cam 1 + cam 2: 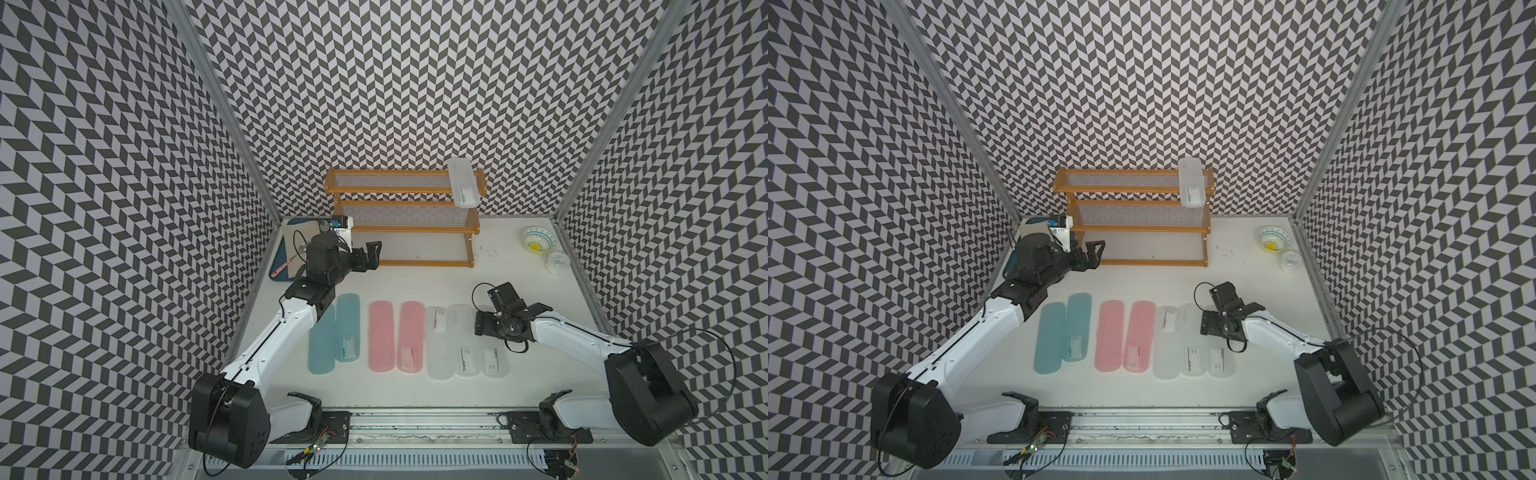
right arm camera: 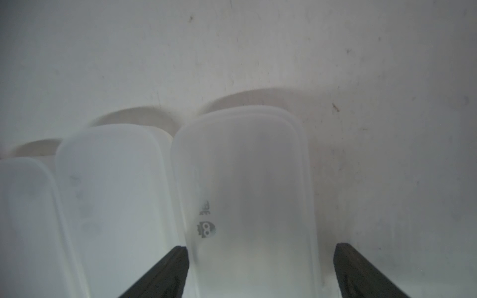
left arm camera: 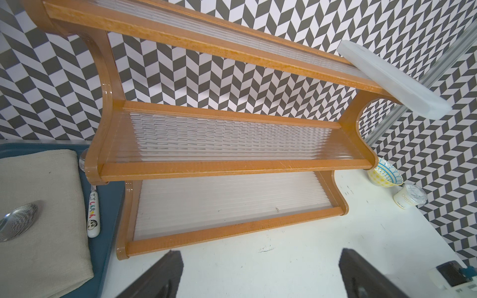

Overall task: Place the pencil cases on the shelf according to color
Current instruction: Move the pencil case to the center of the board.

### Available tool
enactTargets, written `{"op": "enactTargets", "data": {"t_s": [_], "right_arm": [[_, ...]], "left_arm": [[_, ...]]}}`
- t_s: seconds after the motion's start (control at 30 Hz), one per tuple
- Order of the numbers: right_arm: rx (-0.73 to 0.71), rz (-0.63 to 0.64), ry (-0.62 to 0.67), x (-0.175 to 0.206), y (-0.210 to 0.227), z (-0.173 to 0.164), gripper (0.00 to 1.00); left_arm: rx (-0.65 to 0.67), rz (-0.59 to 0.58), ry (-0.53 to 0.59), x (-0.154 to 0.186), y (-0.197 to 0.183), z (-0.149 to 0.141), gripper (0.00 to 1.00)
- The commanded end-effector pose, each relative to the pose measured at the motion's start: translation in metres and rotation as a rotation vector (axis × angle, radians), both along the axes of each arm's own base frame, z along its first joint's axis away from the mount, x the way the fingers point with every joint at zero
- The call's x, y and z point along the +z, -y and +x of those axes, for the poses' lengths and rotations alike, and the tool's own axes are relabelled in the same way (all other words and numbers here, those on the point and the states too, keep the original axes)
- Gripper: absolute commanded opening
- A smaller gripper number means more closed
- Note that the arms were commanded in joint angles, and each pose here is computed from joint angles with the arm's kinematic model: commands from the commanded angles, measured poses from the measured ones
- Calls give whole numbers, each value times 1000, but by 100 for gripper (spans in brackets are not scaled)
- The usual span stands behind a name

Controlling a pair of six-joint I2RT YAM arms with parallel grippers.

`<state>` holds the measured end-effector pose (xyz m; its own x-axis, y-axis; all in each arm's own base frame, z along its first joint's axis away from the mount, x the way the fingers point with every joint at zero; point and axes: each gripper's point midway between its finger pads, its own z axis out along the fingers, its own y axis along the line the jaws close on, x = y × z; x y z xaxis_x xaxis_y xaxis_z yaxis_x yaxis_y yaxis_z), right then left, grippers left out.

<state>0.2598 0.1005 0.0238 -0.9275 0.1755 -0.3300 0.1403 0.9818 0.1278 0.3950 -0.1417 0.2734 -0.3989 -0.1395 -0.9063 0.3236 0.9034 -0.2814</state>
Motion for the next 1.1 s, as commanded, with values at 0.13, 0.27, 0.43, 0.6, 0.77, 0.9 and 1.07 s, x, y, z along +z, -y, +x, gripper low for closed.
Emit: {"op": "enactTargets", "data": {"t_s": [0.13,0.27,0.43,0.6,0.77,0.9,1.07], "right_arm": [[-113,-132,28,2,32,14,93],[-137,-76,70,15,39,26,92],[-100,-42,34,10,30,23,92],[-105,-56,-29,-9,31,15,92],[-105,-56,-7,-8,31,22,85],[-85,-66,30,1,26,42,73],[-44,-99,55,12,25,77,71]], "left_arm": [[6,10,31,12,-2,0,100],[8,11,30,12,-3,0,100],[-2,2,27,13,-1,-1,100],[2,3,34,14,-2,-3,100],[1,2,35,14,-2,-3,100],[-8,-3,32,13,0,-4,100],[-14,-10,24,11,2,-4,100]]}}
